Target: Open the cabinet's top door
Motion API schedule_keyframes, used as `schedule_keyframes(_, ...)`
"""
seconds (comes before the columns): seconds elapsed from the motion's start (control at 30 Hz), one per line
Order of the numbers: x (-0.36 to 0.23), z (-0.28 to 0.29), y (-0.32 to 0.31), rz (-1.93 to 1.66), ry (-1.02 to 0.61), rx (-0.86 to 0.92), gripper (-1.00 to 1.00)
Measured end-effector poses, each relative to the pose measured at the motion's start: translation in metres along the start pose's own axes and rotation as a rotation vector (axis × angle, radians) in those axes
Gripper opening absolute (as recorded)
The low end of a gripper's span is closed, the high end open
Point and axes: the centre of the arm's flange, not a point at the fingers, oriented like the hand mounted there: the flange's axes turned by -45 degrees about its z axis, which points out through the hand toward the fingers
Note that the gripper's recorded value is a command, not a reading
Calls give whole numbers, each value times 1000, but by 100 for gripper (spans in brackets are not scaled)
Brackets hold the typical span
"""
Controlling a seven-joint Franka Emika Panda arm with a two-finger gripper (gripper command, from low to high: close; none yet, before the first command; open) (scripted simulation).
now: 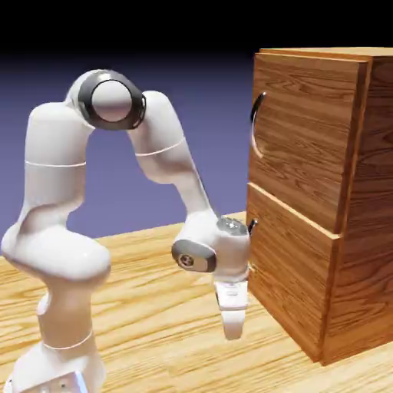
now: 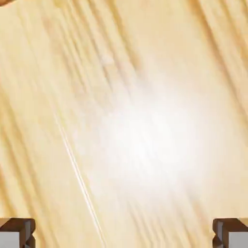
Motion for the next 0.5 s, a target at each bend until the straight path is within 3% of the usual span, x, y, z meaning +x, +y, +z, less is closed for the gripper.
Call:
schedule_keyframes(0.23, 1, 13, 45, 123, 32, -157, 0)
schedule_keyframes(0.5, 22, -31, 71, 204, 251, -283, 0)
